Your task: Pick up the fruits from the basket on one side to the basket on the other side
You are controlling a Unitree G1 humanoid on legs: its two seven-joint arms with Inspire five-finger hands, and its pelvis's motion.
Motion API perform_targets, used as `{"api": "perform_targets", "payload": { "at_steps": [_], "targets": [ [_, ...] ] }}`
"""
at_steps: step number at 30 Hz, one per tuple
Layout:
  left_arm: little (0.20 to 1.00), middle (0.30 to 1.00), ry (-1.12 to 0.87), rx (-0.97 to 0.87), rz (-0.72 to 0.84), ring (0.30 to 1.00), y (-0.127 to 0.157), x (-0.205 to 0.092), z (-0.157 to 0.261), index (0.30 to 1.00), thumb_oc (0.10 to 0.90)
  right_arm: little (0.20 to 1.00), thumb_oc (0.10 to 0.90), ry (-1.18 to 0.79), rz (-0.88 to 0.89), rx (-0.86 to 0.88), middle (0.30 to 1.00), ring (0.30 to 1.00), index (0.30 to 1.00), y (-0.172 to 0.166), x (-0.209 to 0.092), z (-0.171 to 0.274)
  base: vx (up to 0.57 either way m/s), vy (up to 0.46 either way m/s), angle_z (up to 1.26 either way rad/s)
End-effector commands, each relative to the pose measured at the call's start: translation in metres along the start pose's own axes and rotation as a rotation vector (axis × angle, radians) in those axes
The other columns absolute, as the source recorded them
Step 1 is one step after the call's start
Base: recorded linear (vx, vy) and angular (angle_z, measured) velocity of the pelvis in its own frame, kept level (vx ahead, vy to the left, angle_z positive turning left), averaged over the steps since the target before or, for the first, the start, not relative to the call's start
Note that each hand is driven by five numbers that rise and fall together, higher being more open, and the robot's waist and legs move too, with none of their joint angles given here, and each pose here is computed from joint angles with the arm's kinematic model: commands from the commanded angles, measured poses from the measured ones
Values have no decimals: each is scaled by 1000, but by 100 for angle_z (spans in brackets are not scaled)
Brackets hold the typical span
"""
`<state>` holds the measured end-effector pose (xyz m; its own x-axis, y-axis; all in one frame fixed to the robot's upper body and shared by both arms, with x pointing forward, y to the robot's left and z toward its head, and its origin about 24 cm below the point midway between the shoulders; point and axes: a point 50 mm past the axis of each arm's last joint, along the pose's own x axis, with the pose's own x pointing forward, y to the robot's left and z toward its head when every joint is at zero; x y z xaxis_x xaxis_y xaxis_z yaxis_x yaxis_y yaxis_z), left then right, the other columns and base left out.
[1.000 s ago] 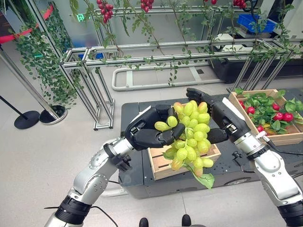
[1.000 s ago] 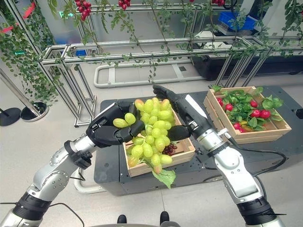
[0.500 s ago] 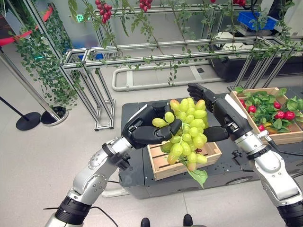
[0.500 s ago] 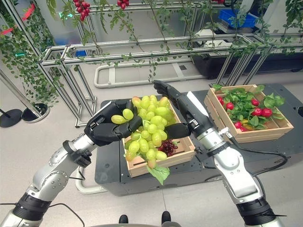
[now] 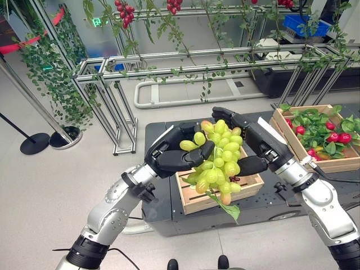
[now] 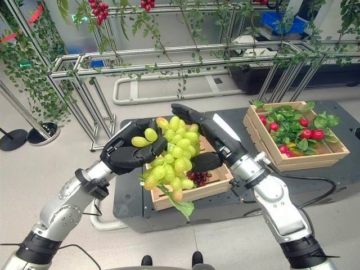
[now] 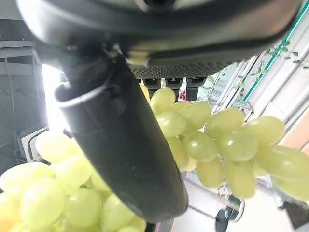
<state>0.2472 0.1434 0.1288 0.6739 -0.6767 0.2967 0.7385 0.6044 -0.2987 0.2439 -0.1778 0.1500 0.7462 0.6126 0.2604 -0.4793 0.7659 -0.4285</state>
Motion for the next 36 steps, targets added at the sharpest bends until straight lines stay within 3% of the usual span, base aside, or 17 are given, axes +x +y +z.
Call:
{"api": "perform_targets", "payload": {
  "at_steps": [1, 9, 25, 26, 27, 29, 36],
  "targets": [
    [300, 300, -150, -10, -75, 300, -8, 14, 22, 300, 400, 316, 411, -392, 79, 32, 316, 316, 316, 7, 20, 58, 0, 0, 0],
    [300, 300, -117, -21, -50, 300, -7, 13, 12, 300, 400, 300, 400, -407, 63, 82, 300, 300, 300, 13, 22, 55, 0, 0, 0],
    [314, 314, -99, 100, 79, 314, 4, 2, 11, 314, 409, 300, 400, -368, -177, 110, 300, 300, 300, 2, 13, 42, 0, 0, 0],
    [389, 389, -102, 109, 86, 389, 5, 2, 12, 389, 460, 300, 400, -365, -184, 109, 300, 300, 300, 2, 13, 42, 0, 0, 0],
    [420, 420, -107, 126, 99, 420, 6, 1, 13, 420, 480, 300, 400, -360, -194, 107, 300, 300, 300, 1, 13, 41, 0, 0, 0],
    [900, 900, -126, 205, 152, 900, 11, -2, 19, 900, 800, 300, 400, -340, -233, 104, 300, 300, 300, -2, 9, 37, -8, -3, -2],
    [900, 900, -218, 431, 297, 900, 19, -17, 43, 900, 800, 300, 400, -275, -338, 100, 300, 300, 300, -8, 0, 27, -15, -23, -8]
  ]
}}
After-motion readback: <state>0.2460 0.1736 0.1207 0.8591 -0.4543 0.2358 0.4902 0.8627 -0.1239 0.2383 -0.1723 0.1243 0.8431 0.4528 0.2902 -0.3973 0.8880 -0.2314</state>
